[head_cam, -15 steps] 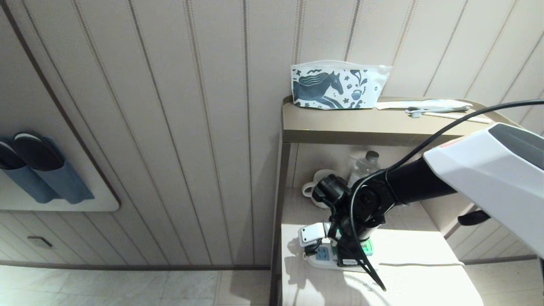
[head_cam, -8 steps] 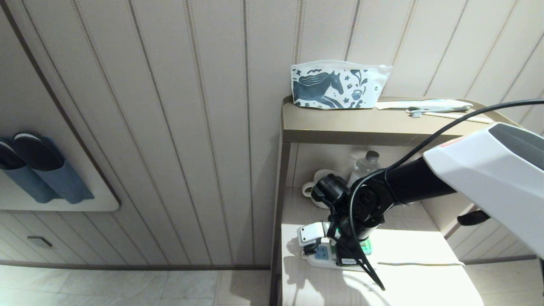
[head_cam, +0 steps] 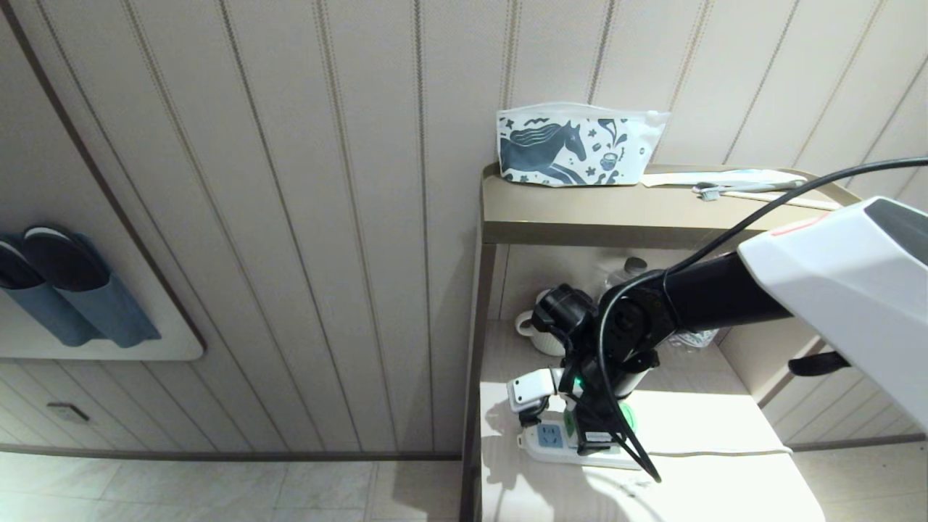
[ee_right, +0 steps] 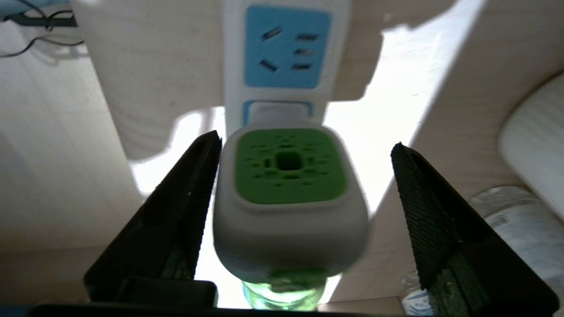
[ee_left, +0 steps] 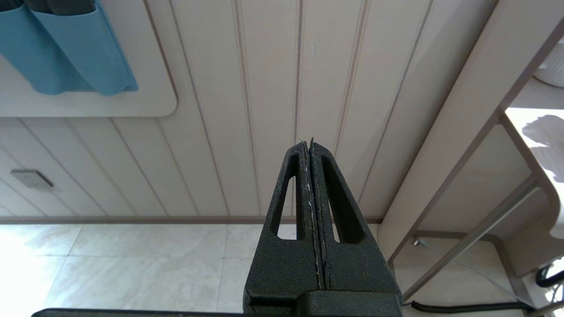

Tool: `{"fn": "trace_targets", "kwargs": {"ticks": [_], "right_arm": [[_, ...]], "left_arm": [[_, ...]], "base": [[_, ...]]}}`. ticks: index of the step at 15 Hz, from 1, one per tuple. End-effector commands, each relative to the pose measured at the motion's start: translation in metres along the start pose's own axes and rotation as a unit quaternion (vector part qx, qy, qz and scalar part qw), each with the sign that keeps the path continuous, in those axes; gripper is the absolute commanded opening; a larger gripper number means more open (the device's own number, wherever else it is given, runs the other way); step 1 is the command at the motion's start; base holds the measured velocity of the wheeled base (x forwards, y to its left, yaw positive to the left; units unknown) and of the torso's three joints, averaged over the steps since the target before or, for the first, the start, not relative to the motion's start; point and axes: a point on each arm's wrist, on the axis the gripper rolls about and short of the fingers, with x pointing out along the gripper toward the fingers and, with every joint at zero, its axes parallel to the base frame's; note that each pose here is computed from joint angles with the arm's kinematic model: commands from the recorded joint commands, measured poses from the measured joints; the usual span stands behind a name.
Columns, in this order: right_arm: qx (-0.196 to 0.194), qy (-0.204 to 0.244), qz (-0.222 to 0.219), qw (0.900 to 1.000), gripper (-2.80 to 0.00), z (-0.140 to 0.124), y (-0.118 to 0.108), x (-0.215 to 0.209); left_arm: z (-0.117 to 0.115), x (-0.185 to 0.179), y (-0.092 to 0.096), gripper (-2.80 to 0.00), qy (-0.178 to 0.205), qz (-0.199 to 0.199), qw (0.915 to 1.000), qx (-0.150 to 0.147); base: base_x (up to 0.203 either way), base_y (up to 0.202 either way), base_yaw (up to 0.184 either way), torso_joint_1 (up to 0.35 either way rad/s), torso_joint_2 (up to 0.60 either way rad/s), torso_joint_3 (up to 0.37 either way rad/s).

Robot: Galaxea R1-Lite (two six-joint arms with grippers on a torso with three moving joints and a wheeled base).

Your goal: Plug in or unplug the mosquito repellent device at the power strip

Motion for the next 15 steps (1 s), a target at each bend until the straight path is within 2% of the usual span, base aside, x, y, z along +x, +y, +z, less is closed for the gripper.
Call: {"fn": "trace_targets", "kwargs": {"ticks": [1,7,15], "right_arm": [[-0.003,-0.010,-0.015,1.000,0.00,0.005,-0.006,-0.008],[0.003,-0.028,-0.046,0.999,0.00,0.002,-0.010,-0.036],[0.009,-0.042,-0.066,0.997,0.00,-0.007,-0.001,-0.065]], "left_arm": [[0.000,0.000,0.000,-2.80,0.001,0.000,1.0000,0.000],[0.000,0.000,0.000,-2.80,0.002,0.000,1.0000,0.000],[0.000,0.000,0.000,-2.80,0.000,0.000,1.0000,0.000]], "base": [[0.000,0.000,0.000,0.000,0.00,0.000],[0.000,0.000,0.000,0.000,0.00,0.000],[0.000,0.000,0.000,0.000,0.00,0.000]]}}
